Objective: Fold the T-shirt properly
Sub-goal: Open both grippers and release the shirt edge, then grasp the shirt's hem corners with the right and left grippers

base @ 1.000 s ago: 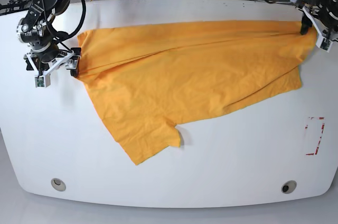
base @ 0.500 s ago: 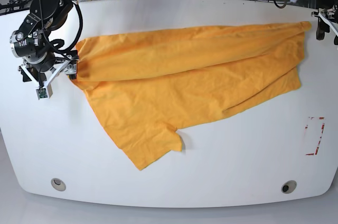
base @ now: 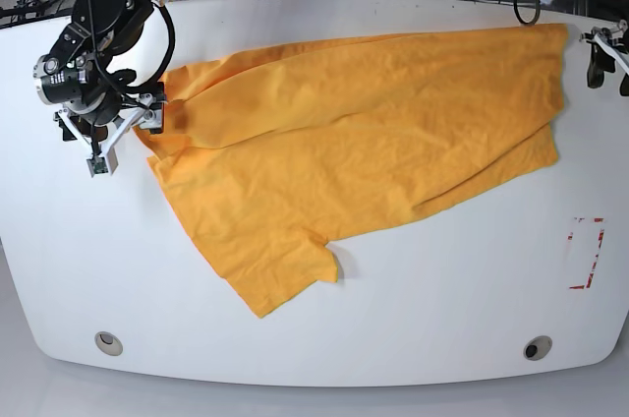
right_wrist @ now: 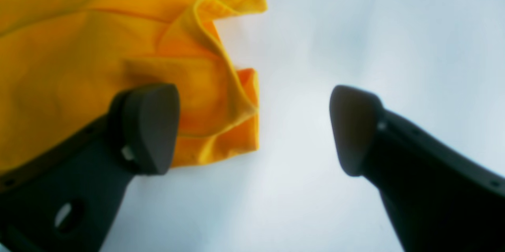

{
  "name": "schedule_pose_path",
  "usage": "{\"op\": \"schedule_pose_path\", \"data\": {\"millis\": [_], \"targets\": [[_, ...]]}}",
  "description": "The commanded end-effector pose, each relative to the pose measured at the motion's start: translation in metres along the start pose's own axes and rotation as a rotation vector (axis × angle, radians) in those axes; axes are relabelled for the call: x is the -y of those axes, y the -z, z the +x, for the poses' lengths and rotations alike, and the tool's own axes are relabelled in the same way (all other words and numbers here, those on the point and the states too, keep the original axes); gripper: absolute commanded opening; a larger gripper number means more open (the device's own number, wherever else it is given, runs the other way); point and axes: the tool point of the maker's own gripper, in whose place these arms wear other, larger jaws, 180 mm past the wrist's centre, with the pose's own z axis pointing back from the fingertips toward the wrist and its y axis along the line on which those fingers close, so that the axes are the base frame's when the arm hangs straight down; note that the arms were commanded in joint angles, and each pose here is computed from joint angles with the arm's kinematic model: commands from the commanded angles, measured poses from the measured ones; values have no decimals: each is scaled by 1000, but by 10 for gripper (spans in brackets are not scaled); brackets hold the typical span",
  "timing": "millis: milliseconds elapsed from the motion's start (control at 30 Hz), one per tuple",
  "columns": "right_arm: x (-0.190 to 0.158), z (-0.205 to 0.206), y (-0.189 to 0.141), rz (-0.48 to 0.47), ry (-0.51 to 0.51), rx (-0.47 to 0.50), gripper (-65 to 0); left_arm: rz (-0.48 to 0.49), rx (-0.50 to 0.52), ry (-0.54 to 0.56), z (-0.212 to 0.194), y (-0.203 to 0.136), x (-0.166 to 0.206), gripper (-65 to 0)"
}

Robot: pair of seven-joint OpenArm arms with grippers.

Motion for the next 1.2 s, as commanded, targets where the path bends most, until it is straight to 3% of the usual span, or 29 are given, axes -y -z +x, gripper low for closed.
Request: {"op": "schedule_pose_path", "data": {"millis": [0,100,333,633,900,1167], "targets": [[1,16,-4,-4,-8,56,-81,13,37,14,13,-4,-6,-306],[1,38,-2,1,1,124,-81,15,44,14,16,-3,-6,-306],[3,86,33,114,65,180,-81,-26,51,32,22,6,7,-306],[-17,146,76,266,12,253,-81,-28,51,32,22,6,7,-306],[-23,162,114,359,55,283,-82,-24,52,31,22,6,6,-306],[-19,153,140,385,94,297,-82,-23,57,30,23,6,6,-306]]}}
